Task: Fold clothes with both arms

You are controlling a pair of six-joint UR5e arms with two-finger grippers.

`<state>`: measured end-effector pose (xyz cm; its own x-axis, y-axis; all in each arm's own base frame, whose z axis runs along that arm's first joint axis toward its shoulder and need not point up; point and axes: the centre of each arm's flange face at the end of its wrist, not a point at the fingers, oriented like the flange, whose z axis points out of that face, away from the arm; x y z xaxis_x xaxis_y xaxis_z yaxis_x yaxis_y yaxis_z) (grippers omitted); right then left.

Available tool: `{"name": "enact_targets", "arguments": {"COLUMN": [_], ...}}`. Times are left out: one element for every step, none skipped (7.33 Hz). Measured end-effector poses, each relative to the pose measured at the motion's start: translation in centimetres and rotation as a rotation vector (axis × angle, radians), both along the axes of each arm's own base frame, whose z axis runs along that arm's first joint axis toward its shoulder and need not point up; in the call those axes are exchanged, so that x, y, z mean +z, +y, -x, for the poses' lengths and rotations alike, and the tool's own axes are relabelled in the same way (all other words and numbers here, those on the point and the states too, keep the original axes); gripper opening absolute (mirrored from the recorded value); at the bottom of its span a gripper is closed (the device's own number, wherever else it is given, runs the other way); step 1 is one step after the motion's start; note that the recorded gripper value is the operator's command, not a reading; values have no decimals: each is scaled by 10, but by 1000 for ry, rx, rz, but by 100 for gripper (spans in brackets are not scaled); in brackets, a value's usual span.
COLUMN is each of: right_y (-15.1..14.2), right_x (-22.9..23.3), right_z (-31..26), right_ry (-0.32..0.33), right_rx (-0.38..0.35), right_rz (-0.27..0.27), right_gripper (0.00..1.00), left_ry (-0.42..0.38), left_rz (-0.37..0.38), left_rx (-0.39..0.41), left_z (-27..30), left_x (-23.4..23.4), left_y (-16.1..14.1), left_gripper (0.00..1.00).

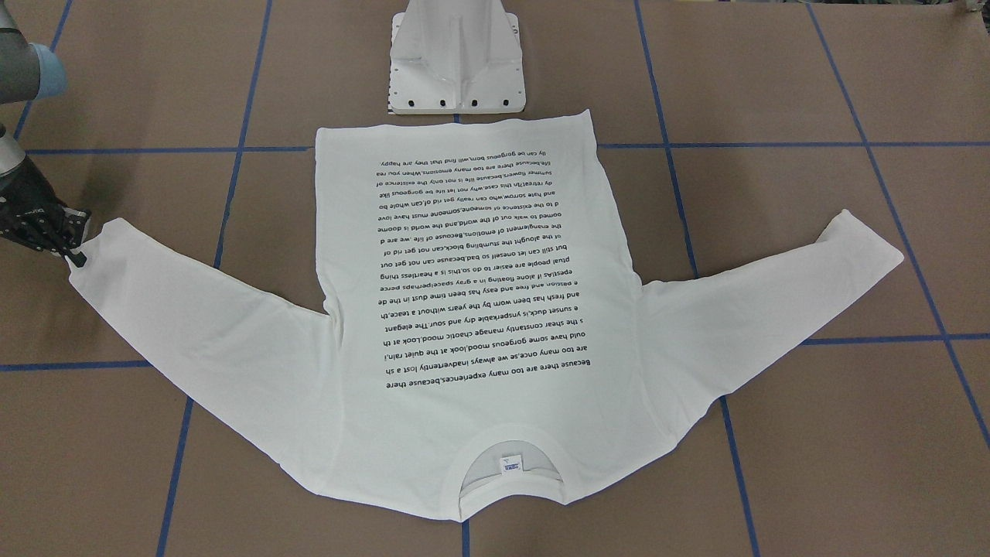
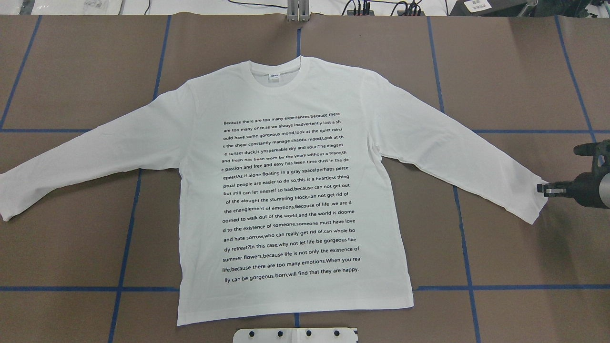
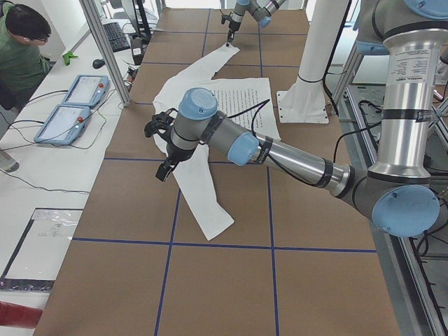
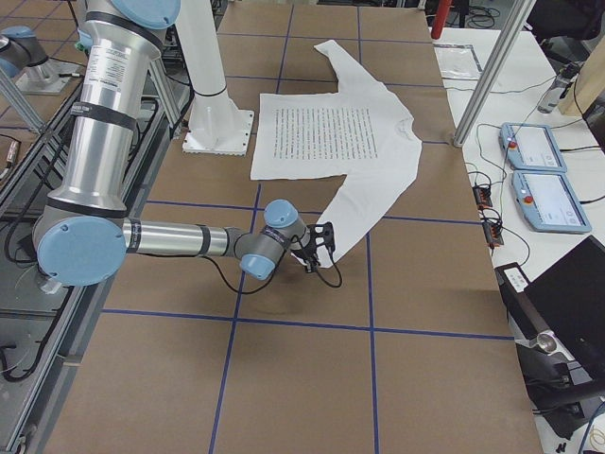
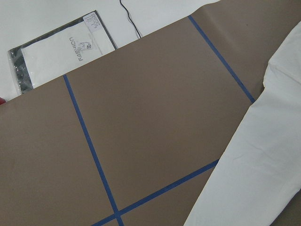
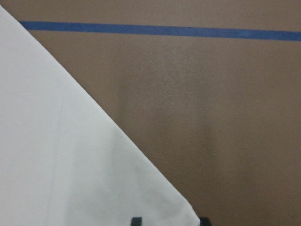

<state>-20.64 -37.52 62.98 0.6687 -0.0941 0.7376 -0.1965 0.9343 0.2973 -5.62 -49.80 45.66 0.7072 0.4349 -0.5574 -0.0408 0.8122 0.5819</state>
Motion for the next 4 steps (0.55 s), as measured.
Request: {"name": "enact_targets", "arguments": {"right_y": [-2,-9,-23,-43], "right_x": [-13,-31,-65,-119], "right_z": [-5,-15,-25,-27], "right_ry": [-15,-31,-37,-29], "right_rx": [5,19,39,64], "right_rz": [-6,2,26,55], "right_gripper": [0,0,0,0], "left_ry": [0,0,0,0], "left_rz": [0,1,1,3], "left_rx": [0,0,0,0], "left_z": [0,0,0,0], "left_x": [0,0,1,1], "left_y": [0,0,0,1], "left_gripper": [100,100,100,100]}}
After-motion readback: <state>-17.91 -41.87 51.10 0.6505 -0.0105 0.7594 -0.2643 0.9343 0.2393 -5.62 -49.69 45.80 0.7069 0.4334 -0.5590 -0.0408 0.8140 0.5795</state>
